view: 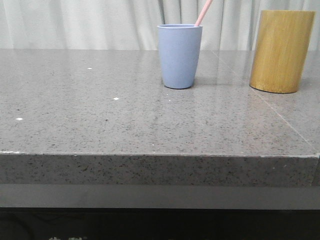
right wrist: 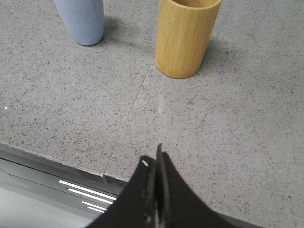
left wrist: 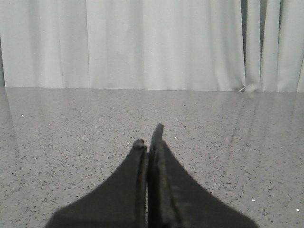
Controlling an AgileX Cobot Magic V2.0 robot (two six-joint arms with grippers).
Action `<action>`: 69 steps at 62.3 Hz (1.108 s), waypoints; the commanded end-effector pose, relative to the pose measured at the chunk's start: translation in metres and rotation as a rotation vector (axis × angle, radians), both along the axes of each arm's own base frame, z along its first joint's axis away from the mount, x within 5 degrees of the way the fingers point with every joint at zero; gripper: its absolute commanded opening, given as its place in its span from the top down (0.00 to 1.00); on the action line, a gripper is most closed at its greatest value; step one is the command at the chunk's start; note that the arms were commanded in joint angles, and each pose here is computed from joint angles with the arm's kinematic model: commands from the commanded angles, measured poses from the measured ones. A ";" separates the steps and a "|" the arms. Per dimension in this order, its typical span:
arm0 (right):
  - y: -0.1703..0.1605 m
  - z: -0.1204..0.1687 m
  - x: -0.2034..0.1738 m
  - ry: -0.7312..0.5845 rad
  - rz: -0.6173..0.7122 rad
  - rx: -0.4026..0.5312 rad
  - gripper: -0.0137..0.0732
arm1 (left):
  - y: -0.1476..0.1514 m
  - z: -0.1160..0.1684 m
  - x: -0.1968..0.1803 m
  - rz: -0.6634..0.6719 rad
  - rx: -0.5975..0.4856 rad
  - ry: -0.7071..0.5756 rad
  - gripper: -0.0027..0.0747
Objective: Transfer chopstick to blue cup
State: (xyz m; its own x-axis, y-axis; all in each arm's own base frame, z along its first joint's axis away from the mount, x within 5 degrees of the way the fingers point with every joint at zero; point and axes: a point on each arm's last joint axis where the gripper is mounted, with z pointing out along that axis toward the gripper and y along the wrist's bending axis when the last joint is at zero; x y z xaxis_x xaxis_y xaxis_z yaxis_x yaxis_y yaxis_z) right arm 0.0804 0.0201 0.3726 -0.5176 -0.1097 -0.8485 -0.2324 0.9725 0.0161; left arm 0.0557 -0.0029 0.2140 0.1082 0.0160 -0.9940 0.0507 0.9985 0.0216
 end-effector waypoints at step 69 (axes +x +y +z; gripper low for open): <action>-0.001 0.011 0.003 -0.083 -0.011 0.006 0.92 | 0.001 0.003 -0.002 0.002 -0.040 -0.078 0.99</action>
State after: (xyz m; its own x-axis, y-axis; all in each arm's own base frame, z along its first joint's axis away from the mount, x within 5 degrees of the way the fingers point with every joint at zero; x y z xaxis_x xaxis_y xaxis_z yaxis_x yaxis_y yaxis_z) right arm 0.0804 0.0201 0.3726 -0.5176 -0.1097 -0.8485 -0.2324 0.9725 0.0161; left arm 0.0558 -0.0030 0.2129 0.0955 -0.0109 -0.9954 0.0553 0.9985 -0.0056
